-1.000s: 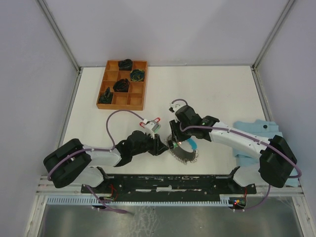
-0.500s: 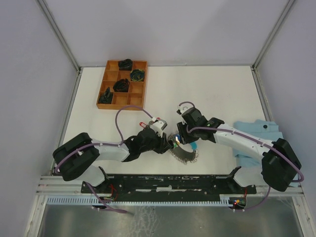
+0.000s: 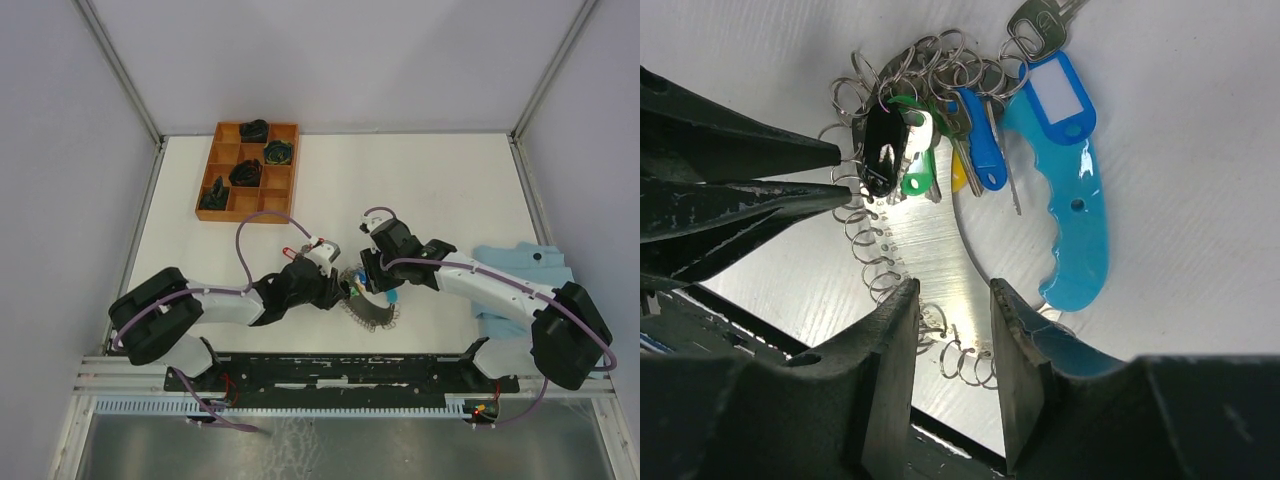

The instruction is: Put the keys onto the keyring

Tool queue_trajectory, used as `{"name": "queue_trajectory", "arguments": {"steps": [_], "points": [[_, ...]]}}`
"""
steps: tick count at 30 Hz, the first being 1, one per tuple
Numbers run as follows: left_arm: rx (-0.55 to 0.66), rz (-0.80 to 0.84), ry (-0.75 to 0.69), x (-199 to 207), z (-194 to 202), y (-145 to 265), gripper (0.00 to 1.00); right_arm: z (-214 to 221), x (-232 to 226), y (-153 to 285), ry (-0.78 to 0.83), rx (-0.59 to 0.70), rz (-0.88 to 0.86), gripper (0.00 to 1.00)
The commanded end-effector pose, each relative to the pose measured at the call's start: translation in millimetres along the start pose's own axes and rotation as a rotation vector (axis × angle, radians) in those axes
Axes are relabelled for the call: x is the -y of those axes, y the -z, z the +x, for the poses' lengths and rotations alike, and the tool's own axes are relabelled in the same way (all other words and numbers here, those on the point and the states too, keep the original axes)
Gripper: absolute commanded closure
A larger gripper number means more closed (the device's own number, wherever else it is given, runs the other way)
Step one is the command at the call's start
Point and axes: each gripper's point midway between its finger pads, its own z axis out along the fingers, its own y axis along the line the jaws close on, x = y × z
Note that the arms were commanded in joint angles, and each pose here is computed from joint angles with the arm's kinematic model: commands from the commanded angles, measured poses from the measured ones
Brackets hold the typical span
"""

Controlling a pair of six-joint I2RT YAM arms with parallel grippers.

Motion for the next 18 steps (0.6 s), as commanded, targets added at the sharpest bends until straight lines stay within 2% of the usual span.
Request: {"name": "queue_trajectory", "arguments": {"steps": [1, 9, 18], "points": [[0.060, -0.004, -0.138, 2.0, -24.5, 11.0, 0.68, -13.0, -5.6, 7.7, 0.020, 0.062, -0.037, 0.57], [0.002, -0.041, -0.345, -12.4, -19.2, 19.6, 0.66, -14.3, -11.1, 10.4, 0.046, 0.067, -0.072, 0.57], [-0.051, -0.004, -0.473, -13.4, -10.5, 11.5, 0.65, -11.9, -16.6, 9.0, 0.062, 0.055, -0.106, 0.56]]}}
